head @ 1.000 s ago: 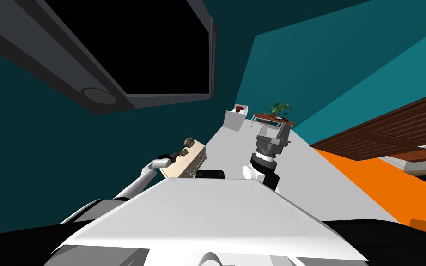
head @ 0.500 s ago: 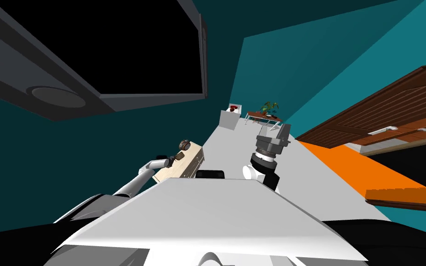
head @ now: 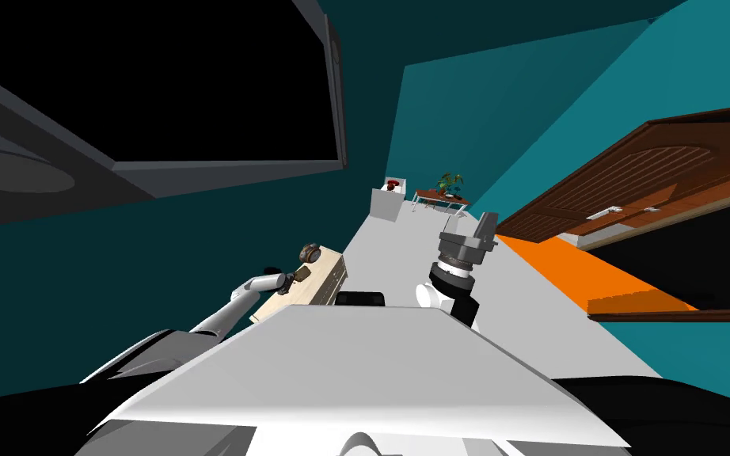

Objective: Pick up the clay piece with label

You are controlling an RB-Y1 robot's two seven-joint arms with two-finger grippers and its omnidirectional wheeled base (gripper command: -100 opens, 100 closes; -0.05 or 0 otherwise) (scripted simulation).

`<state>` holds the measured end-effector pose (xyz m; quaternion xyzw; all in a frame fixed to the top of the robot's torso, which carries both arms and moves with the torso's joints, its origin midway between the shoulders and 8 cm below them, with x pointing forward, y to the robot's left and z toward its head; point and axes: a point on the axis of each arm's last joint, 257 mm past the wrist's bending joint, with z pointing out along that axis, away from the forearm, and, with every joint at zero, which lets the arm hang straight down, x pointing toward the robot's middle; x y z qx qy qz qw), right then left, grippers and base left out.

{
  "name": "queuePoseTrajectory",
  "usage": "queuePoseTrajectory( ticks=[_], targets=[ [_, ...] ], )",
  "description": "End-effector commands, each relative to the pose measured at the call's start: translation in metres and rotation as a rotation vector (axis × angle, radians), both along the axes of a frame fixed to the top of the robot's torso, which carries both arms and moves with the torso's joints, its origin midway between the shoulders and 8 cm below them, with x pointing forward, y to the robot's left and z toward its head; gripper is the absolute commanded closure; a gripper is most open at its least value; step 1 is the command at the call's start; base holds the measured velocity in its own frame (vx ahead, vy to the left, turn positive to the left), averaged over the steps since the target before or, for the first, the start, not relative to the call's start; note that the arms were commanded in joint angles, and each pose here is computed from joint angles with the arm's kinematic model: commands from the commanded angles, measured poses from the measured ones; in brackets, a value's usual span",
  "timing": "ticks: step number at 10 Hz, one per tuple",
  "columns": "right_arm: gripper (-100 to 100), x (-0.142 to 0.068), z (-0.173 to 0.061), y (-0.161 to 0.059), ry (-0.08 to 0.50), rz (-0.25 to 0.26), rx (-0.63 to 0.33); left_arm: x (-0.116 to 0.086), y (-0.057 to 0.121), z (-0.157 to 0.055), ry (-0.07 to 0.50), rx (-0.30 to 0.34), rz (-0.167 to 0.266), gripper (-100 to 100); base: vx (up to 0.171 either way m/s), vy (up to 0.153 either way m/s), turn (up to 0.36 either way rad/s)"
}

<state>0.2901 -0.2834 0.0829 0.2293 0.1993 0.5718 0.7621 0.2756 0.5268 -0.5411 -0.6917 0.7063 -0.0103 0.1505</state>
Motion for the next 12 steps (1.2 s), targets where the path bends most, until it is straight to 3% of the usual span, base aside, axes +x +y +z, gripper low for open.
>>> queuePoseTrajectory(
  ticks=[1,5,6,7,8,10,11,12],
  targets=[
    [0,0.0,0.0,0.0,0.0,0.0,0.0,-0.014,0.007,-0.002,0.044,-0.006,0.022,-100,0.041,0.003,-0.076],
    [0,0.0,0.0,0.0,0.0,0.0,0.0,-0.05,0.022,-0.006,0.147,-0.02,0.081,-100,0.059,0.012,-0.172],
    [0,0.0,0.0,0.0,0.0,0.0,0.0,-0.045,0.021,-0.007,0.13,-0.018,0.075,-100,0.034,0.004,-0.03],
    [0,0.0,0.0,0.0,0.0,0.0,0.0,-0.046,0.022,-0.007,0.134,-0.018,0.074,0,0.006,0.001,0.006],
    [0,0.0,0.0,0.0,0.0,0.0,0.0,-0.051,0.013,-0.019,0.13,-0.019,0.078,-100,0.013,0.049,-0.025],
    [0,0.0,0.0,0.0,0.0,0.0,0.0,-0.056,0.003,-0.031,0.128,-0.02,0.081,-100,-0.016,0.026,-0.06],
    [0,0.0,0.0,0.0,0.0,0.0,0.0,-0.053,0.007,-0.027,0.131,-0.02,0.08,-100,-0.005,0.004,-0.014],
    [0,0.0,0.0,0.0,0.0,0.0,0.0,-0.053,0.006,-0.028,0.129,-0.02,0.08,100,0.0,0.0,0.0]
  ],
)
